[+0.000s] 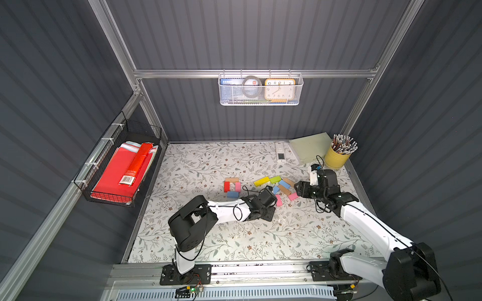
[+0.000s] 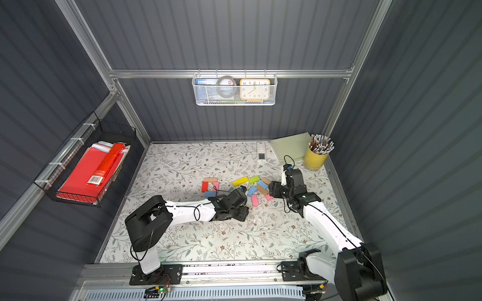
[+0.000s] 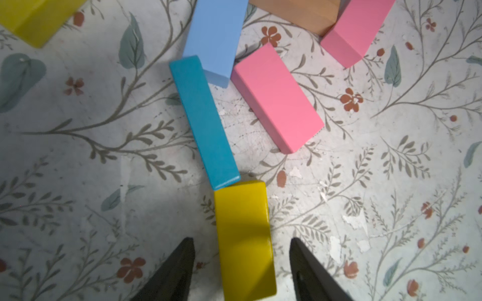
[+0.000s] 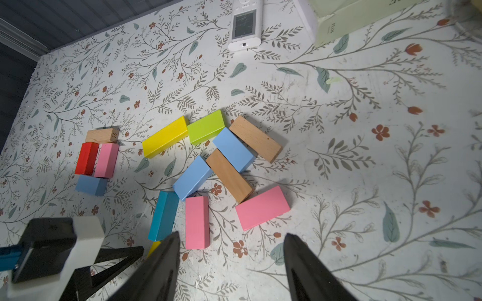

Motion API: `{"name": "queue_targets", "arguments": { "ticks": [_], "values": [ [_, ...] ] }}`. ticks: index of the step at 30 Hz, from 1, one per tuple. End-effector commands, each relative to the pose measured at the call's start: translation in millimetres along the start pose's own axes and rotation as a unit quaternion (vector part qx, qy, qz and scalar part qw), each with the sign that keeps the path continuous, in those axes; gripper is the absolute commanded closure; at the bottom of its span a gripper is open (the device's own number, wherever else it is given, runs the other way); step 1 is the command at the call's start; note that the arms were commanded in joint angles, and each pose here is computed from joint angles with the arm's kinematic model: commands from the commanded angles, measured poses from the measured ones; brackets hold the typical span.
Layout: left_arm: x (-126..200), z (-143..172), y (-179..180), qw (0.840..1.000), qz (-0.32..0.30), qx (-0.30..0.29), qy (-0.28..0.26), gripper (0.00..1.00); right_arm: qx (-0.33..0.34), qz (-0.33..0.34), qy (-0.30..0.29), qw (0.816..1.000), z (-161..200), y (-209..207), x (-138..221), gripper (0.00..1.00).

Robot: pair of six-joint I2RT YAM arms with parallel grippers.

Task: Assemble the number 8 with building blocks
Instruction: Pick up the building block from the center of the board.

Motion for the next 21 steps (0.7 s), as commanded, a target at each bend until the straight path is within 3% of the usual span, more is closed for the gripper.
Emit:
{"name": "queue_targets", "arguments": {
  "ticks": [1,8,10,17,21],
  "values": [
    [-6.5,-1.5,-2.1,1.000,-0.005,-0.013,0.009,0.44,-0.004,-0.002,0.004,1.000,4.2,-2.7,-0.4,0.33],
    [-8.8,2.4,-0.3,1.000,-0.012,-0.016,0.017,0.55,-0.003,-0.002,0.004,1.000,5.3,-3.5,-1.3,0.33],
    [-6.3,3.3,3.7,0.999,-0.025,-0.015,0.019,0.63,-0.003,-0.002,0.005,1.000,5.7,-3.9,-1.9,0.33],
    [34.4,3.9,24.9,0.997,-0.078,0.027,0.002,0.73,-0.007,-0.010,0.010,1.000,5.3,-1.2,-5.6,0.33],
    [53.4,10.6,60.6,0.992,-0.113,0.051,0.004,0.77,-0.011,-0.019,0.018,1.000,6.2,2.0,-8.7,0.33]
  ]
}}
Point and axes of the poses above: each gripper's point midway between its finger pads, its own x axis back along the fingers, its own y axis along the line the jaws close on, z = x × y, the point moved 3 cm from there along x, back along the fingers, and after that the axes turned 13 degrees about -x, right-handed, at the moved point
